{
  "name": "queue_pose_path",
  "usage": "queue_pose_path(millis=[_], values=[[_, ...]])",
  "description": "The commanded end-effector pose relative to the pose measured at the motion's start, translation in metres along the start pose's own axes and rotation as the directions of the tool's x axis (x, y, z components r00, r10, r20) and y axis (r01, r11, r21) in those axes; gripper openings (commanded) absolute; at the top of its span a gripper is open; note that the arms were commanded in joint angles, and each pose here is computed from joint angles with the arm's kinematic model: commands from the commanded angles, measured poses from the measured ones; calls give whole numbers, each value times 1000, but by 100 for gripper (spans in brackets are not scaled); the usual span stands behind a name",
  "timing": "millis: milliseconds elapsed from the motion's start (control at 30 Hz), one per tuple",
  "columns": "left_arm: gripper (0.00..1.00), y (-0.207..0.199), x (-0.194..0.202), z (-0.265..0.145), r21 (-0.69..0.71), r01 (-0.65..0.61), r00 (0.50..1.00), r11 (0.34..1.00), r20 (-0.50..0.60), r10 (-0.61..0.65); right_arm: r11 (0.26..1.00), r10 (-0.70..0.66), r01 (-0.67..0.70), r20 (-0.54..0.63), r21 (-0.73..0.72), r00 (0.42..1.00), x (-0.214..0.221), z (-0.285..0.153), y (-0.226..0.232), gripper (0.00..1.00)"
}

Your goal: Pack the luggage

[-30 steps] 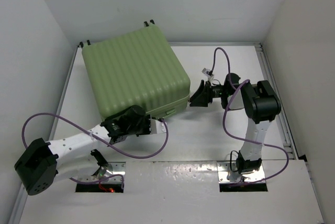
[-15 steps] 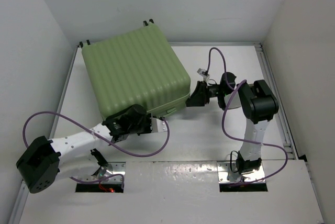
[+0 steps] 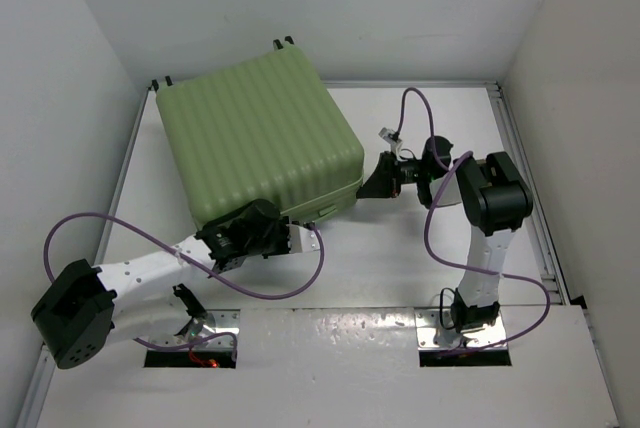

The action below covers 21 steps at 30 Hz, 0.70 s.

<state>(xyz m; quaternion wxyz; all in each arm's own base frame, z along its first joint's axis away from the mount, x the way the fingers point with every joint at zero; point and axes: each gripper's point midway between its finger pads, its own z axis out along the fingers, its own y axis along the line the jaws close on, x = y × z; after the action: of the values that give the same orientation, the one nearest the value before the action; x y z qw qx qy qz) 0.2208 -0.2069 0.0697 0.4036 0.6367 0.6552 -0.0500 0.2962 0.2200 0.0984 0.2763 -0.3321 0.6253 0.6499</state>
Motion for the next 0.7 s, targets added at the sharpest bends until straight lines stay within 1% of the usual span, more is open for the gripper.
queue_pose_path(millis=[0,167,200,267,300,367,500,533,567,600,633,667], values=[[0,-11,23,3,51,-24,997,998,-69,27,989,-138,137,-28,-50,990,-18,-3,13,0],[0,-18,32,-2,56,-22,996,998,-88,27,993,-116,116,17,22,993,-27,-24,8,0],[0,-15,28,-5,41,-24,997,999,-72,27,991,-124,123,31,45,992,-32,-31,6,0],[0,-21,37,-7,46,-23,995,999,-91,27,991,-103,98,62,91,993,-38,-45,-1,0],[0,-20,37,-9,47,-35,995,998,-90,39,992,-81,74,70,100,994,-41,-45,-3,0],[0,-25,43,-11,58,-44,994,997,-99,50,986,-97,81,99,148,990,-48,-61,-10,0],[0,-24,42,-15,53,-54,994,997,-94,59,972,-85,50,142,229,986,-58,-71,-29,0],[0,-24,42,-15,53,-54,994,997,-94,59,958,-108,60,161,279,981,-65,-74,-37,0],[0,-23,44,-15,48,-48,994,998,-98,53,955,-82,30,166,294,983,-65,-74,-42,0],[0,-23,44,-15,48,-48,994,998,-98,53,946,-101,44,163,322,981,-71,-72,-42,0],[0,-23,44,-15,48,-48,994,998,-98,53,910,-220,169,96,378,971,-74,-75,-55,0],[0,-23,44,-15,48,-48,994,998,-98,53,917,-142,103,74,386,987,-63,-73,-50,0]])
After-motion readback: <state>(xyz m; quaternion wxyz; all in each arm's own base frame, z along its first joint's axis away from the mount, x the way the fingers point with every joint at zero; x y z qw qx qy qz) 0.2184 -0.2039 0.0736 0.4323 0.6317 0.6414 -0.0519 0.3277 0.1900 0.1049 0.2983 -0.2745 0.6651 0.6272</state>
